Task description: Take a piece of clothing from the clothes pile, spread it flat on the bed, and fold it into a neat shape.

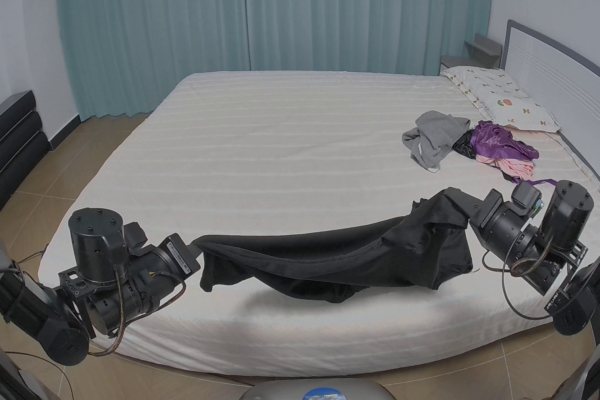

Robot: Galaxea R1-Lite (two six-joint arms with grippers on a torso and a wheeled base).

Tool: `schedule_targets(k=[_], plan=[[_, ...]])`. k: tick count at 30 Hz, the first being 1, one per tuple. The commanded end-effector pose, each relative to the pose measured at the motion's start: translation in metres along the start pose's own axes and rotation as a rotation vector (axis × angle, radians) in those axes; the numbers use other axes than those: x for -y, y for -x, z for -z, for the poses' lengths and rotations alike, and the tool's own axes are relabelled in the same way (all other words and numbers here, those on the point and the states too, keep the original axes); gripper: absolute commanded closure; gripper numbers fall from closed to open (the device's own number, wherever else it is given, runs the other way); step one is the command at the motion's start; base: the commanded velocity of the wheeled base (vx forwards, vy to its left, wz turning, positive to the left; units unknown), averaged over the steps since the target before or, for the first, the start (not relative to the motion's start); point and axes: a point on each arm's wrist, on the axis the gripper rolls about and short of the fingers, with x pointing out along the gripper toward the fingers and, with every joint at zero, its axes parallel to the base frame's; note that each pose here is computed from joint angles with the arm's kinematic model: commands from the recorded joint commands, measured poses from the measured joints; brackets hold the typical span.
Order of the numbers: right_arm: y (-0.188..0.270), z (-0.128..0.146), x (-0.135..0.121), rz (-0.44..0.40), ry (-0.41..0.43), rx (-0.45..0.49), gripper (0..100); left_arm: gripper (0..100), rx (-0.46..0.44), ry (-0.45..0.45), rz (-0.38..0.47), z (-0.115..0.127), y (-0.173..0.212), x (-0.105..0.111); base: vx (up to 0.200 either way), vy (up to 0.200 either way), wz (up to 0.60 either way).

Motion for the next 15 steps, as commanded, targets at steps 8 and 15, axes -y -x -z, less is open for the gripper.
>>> schedule_targets(k=[8,15], plan=[[0.078,-0.039,-0.056,-0.224,0.039,0.22,100,100,0.093,-0.058,0.083,-0.023,0.056,0.023,-0.075,0.0,0.0],[0.067,-0.081,-0.091,-0.222,0.064,0.311,100,100,0.111,-0.052,0.074,-0.066,0.051,0.063,0.0,0.0,0.0]])
